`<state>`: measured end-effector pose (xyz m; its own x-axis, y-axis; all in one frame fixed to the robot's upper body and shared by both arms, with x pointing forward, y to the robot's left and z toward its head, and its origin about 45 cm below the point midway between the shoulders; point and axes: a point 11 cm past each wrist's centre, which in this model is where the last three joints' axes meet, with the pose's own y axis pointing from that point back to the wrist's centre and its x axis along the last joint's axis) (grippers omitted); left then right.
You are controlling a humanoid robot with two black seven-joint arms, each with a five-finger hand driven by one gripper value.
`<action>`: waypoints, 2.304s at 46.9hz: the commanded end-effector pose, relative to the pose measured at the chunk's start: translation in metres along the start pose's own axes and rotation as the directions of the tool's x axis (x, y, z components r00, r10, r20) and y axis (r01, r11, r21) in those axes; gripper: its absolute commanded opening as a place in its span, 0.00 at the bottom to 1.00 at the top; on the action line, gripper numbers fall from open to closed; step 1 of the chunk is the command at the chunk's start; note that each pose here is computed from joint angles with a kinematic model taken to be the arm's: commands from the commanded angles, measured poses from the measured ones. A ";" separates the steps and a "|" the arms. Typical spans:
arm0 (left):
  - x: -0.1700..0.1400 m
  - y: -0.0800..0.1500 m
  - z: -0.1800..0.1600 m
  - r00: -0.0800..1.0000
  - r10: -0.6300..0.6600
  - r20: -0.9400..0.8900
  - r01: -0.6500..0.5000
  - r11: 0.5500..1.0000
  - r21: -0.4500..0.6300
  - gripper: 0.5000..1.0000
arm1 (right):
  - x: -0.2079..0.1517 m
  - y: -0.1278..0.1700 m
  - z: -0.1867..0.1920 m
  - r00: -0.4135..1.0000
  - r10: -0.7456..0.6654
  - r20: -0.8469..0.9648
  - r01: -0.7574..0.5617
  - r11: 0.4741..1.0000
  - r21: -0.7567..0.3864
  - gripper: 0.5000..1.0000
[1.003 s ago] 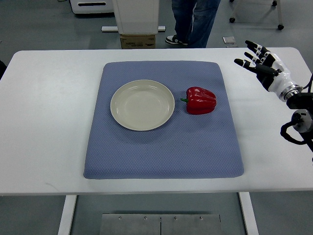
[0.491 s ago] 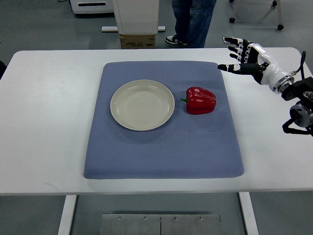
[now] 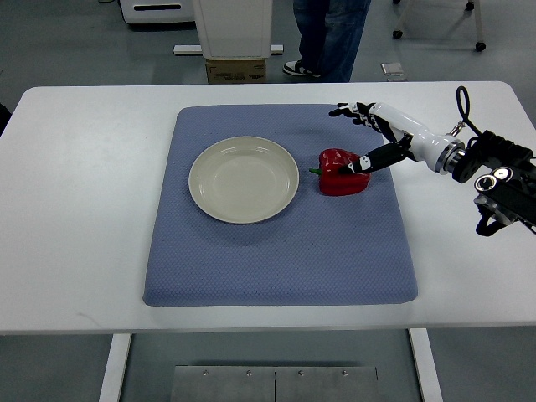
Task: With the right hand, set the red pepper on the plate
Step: 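Reach the right hand down to the red bell pepper, then close the right hand fingers around the red pepper, then lift the pepper with the right hand and carry it over the plate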
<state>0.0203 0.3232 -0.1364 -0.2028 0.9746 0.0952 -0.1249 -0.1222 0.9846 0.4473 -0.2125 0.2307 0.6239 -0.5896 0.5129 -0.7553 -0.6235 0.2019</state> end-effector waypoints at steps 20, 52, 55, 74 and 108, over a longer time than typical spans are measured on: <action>0.000 0.000 0.000 1.000 0.000 0.000 0.000 1.000 0.000 1.00 | -0.019 -0.012 0.003 0.984 -0.052 -0.168 0.045 0.998 -0.044 0.96; 0.000 0.000 0.000 1.000 0.000 0.000 0.000 1.000 0.000 1.00 | -0.021 -0.011 0.028 0.974 -0.042 -0.223 0.011 0.991 -0.136 0.85; 0.000 0.000 0.000 1.000 0.000 0.000 0.000 1.000 0.000 1.00 | -0.024 -0.011 0.029 0.972 -0.050 -0.229 0.017 0.990 -0.142 0.80; 0.000 0.000 0.000 1.000 0.000 0.000 0.000 1.000 -0.002 1.00 | -0.024 -0.011 0.030 0.971 -0.053 -0.233 0.020 0.989 -0.145 0.00; 0.000 0.000 0.000 1.000 0.000 0.000 0.000 1.000 0.000 1.00 | -0.044 -0.068 -0.049 0.957 -0.077 -0.278 0.062 0.996 -0.061 0.00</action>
<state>0.0203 0.3233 -0.1364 -0.2028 0.9746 0.0953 -0.1248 -0.1223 0.9846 0.4631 -0.1321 0.2338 0.5920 -0.3821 0.7096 -0.7357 -0.6156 0.2824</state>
